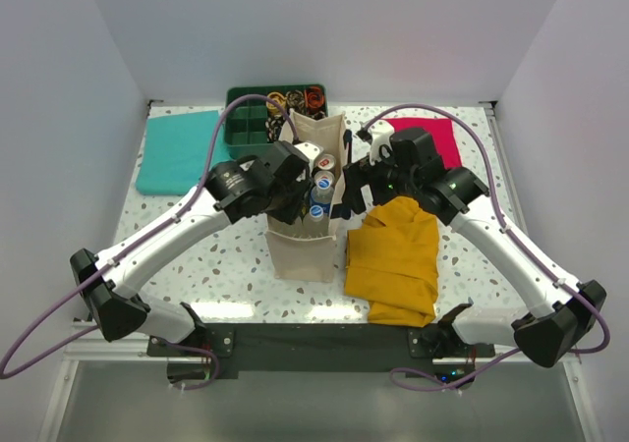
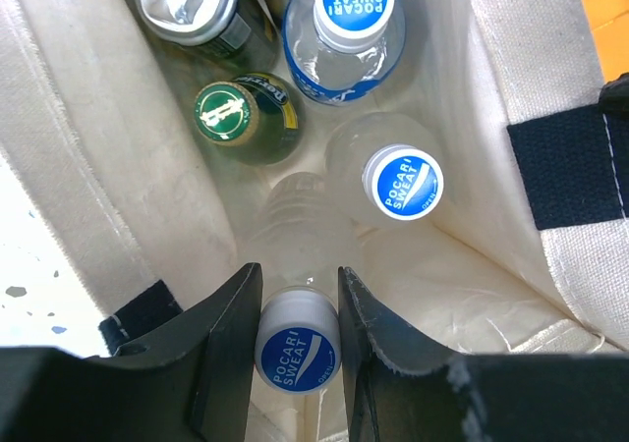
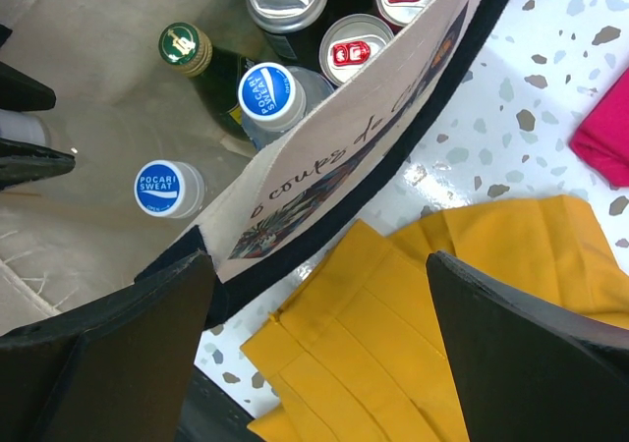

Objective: Take the beverage out of the canvas bag
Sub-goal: Take out the drink from the canvas bag, then place the drink at the center of the board.

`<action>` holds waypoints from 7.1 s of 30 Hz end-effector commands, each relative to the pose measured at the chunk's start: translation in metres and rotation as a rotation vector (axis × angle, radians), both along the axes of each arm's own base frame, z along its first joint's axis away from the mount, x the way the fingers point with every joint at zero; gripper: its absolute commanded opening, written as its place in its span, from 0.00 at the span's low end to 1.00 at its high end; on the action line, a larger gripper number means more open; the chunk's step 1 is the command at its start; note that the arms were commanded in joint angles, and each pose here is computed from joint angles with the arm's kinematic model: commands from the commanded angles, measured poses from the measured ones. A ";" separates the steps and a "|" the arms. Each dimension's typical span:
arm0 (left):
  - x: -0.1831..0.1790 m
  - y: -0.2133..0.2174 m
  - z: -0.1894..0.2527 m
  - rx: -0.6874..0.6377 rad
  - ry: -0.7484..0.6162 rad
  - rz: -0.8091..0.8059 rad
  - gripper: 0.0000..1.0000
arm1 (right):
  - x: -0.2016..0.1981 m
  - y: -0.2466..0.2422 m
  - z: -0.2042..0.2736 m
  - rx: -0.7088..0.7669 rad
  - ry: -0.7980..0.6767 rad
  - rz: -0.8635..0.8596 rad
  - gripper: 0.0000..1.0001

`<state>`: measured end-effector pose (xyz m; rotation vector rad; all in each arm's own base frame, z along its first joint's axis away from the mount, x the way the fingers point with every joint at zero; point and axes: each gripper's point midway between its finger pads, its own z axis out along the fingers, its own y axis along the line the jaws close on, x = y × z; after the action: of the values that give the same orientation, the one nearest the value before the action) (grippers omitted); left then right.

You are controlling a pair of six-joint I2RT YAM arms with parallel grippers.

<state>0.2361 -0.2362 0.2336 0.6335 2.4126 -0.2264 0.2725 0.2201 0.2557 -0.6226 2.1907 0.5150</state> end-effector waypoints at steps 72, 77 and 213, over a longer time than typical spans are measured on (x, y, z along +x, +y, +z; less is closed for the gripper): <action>-0.042 0.006 -0.053 0.058 0.244 -0.082 0.07 | 0.006 -0.001 -0.001 -0.033 -0.021 0.005 0.97; -0.037 0.004 -0.047 0.043 0.215 -0.075 0.00 | 0.005 -0.002 -0.001 -0.033 -0.021 0.005 0.97; 0.051 0.110 0.229 -0.276 -0.960 0.449 0.00 | -0.010 -0.023 0.050 0.292 -0.319 -0.140 0.98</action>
<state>0.2803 -0.1327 0.4169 0.1852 1.6385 0.0399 0.2602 0.2019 0.3025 -0.3681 1.8228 0.6341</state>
